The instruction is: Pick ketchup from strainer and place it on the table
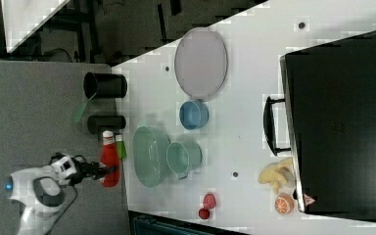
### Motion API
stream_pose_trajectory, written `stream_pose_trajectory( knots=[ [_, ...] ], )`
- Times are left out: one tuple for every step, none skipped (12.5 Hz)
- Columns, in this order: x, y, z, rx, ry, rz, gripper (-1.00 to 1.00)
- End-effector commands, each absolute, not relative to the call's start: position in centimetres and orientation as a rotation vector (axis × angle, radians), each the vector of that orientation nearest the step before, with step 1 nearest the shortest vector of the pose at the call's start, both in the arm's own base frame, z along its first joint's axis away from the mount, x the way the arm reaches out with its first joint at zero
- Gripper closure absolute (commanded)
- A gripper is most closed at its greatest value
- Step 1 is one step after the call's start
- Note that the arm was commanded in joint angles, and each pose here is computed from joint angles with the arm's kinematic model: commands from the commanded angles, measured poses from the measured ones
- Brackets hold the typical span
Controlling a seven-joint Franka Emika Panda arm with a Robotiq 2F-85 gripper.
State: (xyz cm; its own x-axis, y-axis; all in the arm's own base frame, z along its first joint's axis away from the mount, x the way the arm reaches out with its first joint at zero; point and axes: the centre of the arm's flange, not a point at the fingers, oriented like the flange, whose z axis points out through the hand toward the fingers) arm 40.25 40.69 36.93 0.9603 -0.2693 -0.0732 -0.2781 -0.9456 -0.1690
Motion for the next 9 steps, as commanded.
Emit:
stream_pose_trajectory(
  knots=[
    [45.6,35.7,40.5,-2.954,0.362,0.113,-0.21],
    [47.1,33.9,41.8,-2.960,0.358,0.124,-0.21],
    [48.8,31.9,43.0,-2.965,0.370,0.115,-0.21],
    [50.5,29.7,44.1,-2.961,0.406,0.095,-0.21],
    [52.1,27.3,45.0,-2.955,0.448,0.071,-0.21],
    [53.6,24.7,45.7,-2.947,0.487,0.045,-0.21],
    [54.9,22.0,46.1,-2.940,0.529,0.020,-0.21],
    [56.0,19.2,46.2,-2.935,0.569,0.001,-0.21],
    [57.0,16.2,46.1,-2.930,0.621,-0.006,-0.21]
  ],
)
